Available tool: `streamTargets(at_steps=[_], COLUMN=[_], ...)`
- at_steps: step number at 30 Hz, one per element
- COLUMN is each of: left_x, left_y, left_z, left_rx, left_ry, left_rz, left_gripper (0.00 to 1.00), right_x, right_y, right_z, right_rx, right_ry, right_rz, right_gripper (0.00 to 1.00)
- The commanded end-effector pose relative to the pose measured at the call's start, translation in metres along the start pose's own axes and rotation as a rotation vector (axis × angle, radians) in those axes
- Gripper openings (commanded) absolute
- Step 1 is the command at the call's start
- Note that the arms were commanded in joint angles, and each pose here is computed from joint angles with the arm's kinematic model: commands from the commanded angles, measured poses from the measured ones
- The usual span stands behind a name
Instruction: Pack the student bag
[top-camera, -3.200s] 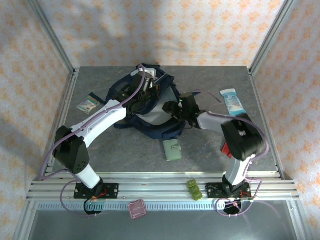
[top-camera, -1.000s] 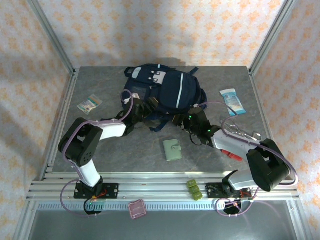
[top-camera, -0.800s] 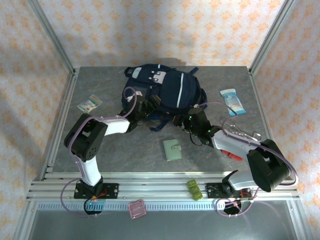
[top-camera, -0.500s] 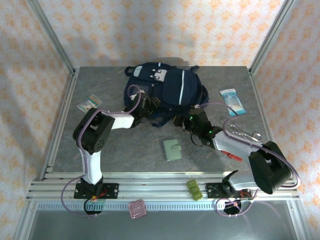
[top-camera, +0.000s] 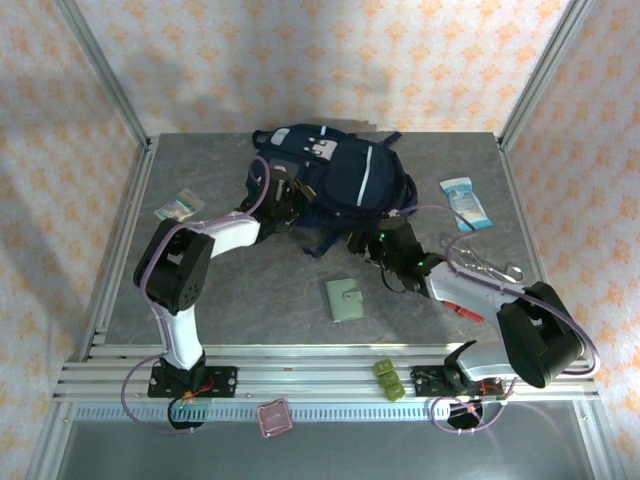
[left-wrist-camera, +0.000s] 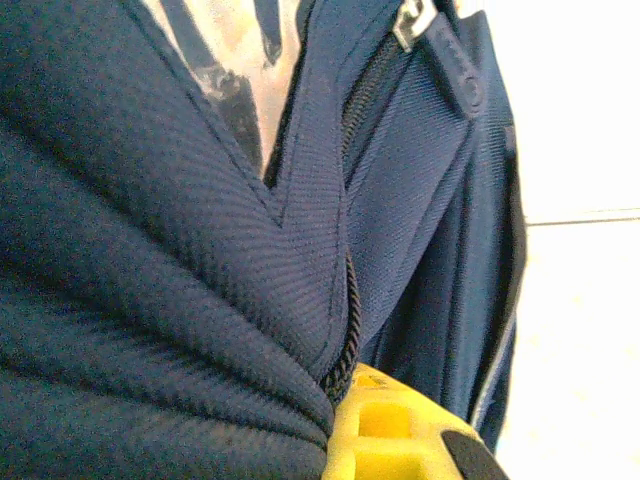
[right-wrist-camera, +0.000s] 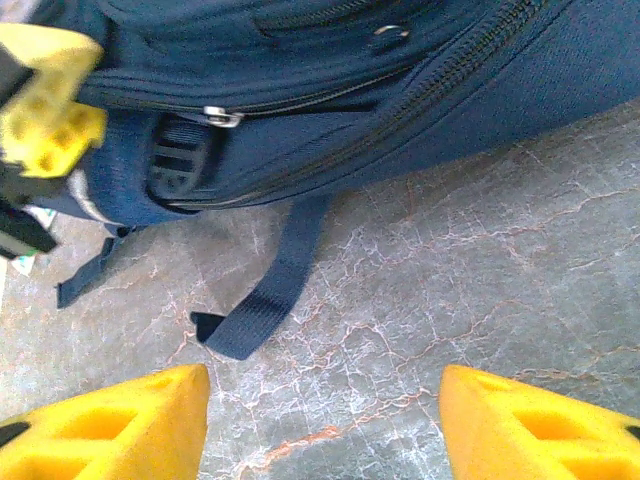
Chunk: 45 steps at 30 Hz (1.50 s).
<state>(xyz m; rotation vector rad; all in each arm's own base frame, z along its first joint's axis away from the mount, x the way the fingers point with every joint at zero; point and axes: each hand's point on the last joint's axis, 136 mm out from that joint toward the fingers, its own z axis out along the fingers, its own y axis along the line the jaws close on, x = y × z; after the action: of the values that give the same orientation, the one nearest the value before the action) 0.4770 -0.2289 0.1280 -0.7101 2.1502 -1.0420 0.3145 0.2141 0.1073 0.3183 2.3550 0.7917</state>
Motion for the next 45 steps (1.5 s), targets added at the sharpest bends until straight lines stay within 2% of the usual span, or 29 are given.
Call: streamTargets(at_steps=[1, 5, 9, 11, 15, 20, 23, 26, 31, 34, 40, 43, 45], left_x=[-0.011, -0.014, -0.008, -0.006, -0.003, -0.006, -0.005, -0.002, 0.0, 0.002, 0.01, 0.016, 0.017], left_y=[-0.066, -0.081, -0.081, -0.08, -0.076, -0.082, -0.086, -0.085, -0.084, -0.087, -0.096, -0.098, -0.097], left_z=[-0.042, -0.059, -0.06, -0.061, -0.06, -0.062, -0.062, -0.061, -0.064, -0.064, -0.061, -0.059, -0.059], left_rx=[0.186, 0.22, 0.223, 0.232, 0.233, 0.263, 0.275, 0.279, 0.288, 0.297, 0.31, 0.313, 0.31], left_ry=[-0.01, -0.025, 0.001, 0.004, 0.01, 0.004, 0.012, 0.028, 0.028, 0.033, 0.051, 0.063, 0.064], left_rz=[0.021, 0.023, 0.021, 0.01, -0.012, -0.035, -0.033, -0.035, -0.044, -0.045, -0.031, -0.028, -0.026], left_gripper=[0.0, 0.0, 0.0, 0.0, 0.0, 0.0, 0.0, 0.0, 0.0, 0.0, 0.0, 0.0, 0.0], right_x=[-0.018, -0.026, -0.031, -0.032, -0.025, 0.006, 0.009, -0.003, -0.034, -0.043, -0.058, -0.069, -0.076], right_y=[0.022, 0.046, 0.064, 0.069, 0.061, 0.022, 0.006, 0.017, 0.057, 0.061, 0.051, 0.038, 0.027], right_z=[-0.004, -0.003, 0.005, 0.013, 0.041, 0.072, 0.077, 0.072, 0.046, 0.047, 0.065, 0.068, 0.067], right_rx=[-0.02, -0.061, -0.106, -0.113, -0.082, 0.007, 0.059, 0.052, -0.065, -0.043, 0.09, 0.182, 0.243], right_ry=[-0.043, -0.039, -0.03, -0.023, 0.02, 0.091, 0.091, 0.064, -0.026, -0.04, -0.069, -0.122, -0.162], right_rz=[-0.046, -0.072, -0.079, -0.09, -0.091, -0.051, -0.026, -0.032, -0.024, -0.02, 0.055, 0.123, 0.166], right_gripper=[0.6, 0.59, 0.58, 0.53, 0.28, 0.18, 0.19, 0.24, 0.56, 0.6, 0.56, 0.47, 0.33])
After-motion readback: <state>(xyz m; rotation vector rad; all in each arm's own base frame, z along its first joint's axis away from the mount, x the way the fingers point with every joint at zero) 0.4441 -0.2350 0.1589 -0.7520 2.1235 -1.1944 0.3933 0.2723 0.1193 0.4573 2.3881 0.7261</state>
